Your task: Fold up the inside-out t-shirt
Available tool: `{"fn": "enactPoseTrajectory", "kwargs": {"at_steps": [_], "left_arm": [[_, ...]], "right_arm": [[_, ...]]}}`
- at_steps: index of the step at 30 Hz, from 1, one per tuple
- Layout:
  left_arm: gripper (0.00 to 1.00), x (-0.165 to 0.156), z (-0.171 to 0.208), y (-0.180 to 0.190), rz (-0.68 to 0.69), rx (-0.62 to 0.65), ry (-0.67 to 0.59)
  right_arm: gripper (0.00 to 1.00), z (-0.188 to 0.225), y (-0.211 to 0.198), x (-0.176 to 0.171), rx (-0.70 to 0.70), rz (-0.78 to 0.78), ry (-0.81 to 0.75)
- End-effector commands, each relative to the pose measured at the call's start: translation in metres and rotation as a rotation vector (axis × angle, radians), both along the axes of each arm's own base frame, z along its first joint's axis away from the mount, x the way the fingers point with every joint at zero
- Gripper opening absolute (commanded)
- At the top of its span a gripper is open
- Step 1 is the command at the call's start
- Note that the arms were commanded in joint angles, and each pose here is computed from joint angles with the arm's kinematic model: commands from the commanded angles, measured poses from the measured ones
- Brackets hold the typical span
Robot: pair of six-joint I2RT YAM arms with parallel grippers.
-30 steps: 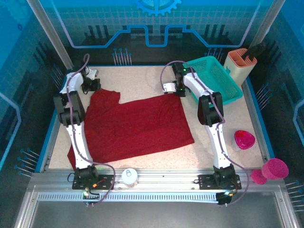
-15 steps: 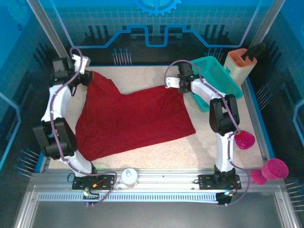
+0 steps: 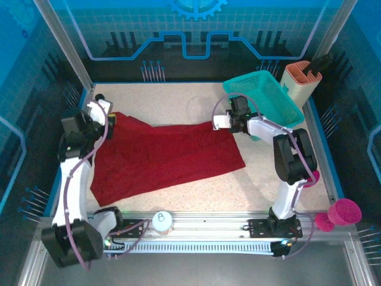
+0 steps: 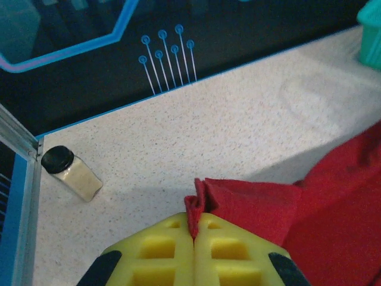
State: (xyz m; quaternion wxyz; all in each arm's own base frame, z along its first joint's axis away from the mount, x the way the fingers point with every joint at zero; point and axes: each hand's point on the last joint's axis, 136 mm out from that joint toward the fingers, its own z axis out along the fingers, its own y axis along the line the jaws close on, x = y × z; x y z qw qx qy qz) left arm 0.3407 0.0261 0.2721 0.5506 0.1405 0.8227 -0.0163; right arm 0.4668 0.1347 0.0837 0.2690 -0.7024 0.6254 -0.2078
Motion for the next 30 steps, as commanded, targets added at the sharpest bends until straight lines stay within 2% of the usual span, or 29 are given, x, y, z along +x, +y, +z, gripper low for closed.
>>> {"fn": "enactPoseTrajectory", "kwargs": {"at_steps": [1, 4, 6, 11, 16, 19, 22, 25, 26, 27, 28, 29, 30], "left_arm": [[0.0, -0.027, -0.012, -0.009, 0.072, -0.178, 0.044], [0.0, -0.051, -0.019, -0.032, 0.054, -0.34, 0.057], [0.0, -0.064, -0.027, -0.034, 0.09, -0.375, 0.057], [0.0, -0.08, -0.058, -0.025, 0.222, -0.379, 0.168], [0.0, -0.095, -0.063, 0.001, 0.385, -0.315, 0.141], [0.0, -0.098, -0.058, 0.019, 0.478, -0.265, 0.103], [0.0, -0.1, -0.055, 0.023, 0.5, -0.268, 0.078], [0.0, -0.102, -0.062, 0.015, 0.487, -0.326, 0.102], [0.04, -0.104, -0.064, 0.011, 0.479, -0.355, 0.111], [0.16, -0.107, -0.066, 0.008, 0.482, -0.391, 0.122], [0.37, -0.111, -0.068, 0.009, 0.517, -0.436, 0.13], [0.63, -0.116, -0.073, 0.015, 0.595, -0.488, 0.138], [0.68, -0.12, -0.075, 0.018, 0.634, -0.516, 0.145]], "right_arm": [[0.06, 0.006, 0.009, -0.025, -0.072, 0.12, 0.001], [0.06, 0.001, 0.006, -0.036, -0.119, 0.124, 0.017], [0.06, 0.004, 0.003, -0.039, -0.122, 0.114, 0.021], [0.06, 0.022, -0.009, -0.039, -0.138, 0.074, 0.006], [0.05, 0.037, -0.026, -0.047, -0.077, 0.024, 0.019], [0.06, 0.032, -0.027, -0.058, -0.066, 0.053, 0.051], [0.07, 0.025, -0.026, -0.063, -0.073, 0.077, 0.051], [0.11, 0.012, -0.029, -0.066, -0.101, 0.072, 0.074], [0.14, 0.007, -0.03, -0.066, -0.112, 0.066, 0.076], [0.16, 0.0, -0.031, -0.069, -0.126, 0.061, 0.086], [0.16, -0.004, -0.032, -0.071, -0.134, 0.052, 0.1], [0.18, -0.01, -0.035, -0.075, -0.145, 0.028, 0.123], [0.22, -0.013, -0.04, -0.077, -0.165, -0.004, 0.139]]}}
